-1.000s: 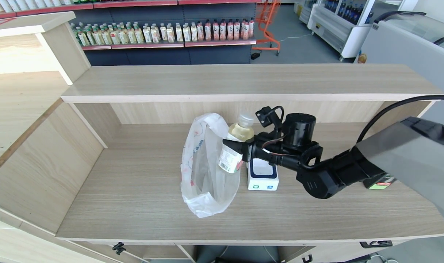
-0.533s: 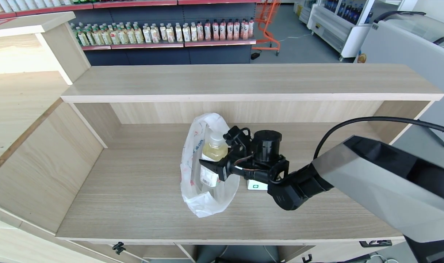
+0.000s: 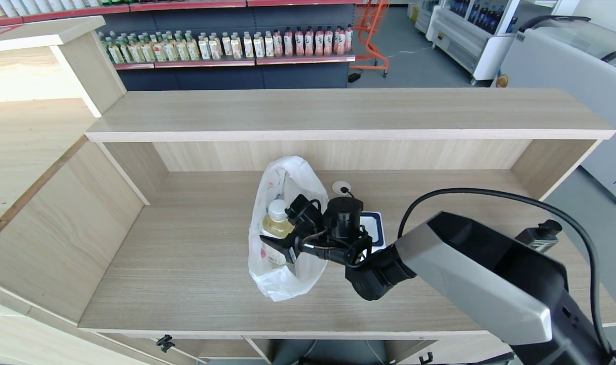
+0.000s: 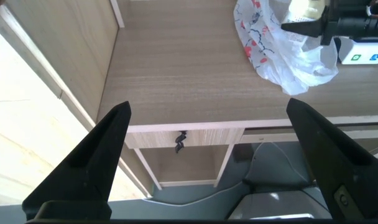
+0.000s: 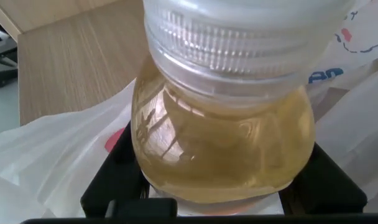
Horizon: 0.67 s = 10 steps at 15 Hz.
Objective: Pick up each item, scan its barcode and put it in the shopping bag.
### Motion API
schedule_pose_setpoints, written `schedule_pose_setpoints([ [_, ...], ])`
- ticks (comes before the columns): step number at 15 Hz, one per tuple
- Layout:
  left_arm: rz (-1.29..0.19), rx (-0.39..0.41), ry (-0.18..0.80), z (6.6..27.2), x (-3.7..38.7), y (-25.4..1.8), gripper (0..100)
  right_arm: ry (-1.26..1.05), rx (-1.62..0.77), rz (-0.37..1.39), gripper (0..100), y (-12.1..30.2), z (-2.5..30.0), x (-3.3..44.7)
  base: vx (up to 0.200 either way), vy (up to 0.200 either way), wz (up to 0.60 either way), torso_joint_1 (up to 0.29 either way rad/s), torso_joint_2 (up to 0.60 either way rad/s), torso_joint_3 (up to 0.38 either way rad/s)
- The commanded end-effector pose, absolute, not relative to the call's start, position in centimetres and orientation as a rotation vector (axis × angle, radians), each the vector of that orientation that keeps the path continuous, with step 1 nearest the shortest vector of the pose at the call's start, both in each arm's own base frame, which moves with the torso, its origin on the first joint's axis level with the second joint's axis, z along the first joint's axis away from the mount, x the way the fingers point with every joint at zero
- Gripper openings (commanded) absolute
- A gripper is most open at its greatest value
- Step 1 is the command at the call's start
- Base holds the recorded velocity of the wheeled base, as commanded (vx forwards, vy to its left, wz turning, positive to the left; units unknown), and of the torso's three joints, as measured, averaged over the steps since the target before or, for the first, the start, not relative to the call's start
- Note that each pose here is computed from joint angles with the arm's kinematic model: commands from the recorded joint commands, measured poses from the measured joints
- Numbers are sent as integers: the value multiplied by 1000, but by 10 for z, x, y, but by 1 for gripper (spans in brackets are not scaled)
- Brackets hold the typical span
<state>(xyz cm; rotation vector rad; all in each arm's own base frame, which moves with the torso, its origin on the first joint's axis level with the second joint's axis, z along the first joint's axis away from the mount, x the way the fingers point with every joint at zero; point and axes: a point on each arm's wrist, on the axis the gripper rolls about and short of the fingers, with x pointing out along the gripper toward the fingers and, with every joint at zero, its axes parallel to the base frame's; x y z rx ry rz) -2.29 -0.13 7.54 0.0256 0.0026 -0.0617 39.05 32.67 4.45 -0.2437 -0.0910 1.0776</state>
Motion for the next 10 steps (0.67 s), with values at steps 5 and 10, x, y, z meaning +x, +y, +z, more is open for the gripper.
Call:
schedule_pose_setpoints([
  [5, -61, 26, 4, 75, -23, -1, 100, -77, -221, 1075, 100, 324, 44, 391, 0, 0, 0, 0, 0, 0],
  [10, -61, 26, 2, 75, -23, -1, 100, 13, 82, 1007, 100, 276, 122, 381, 0, 0, 0, 0, 0, 0],
])
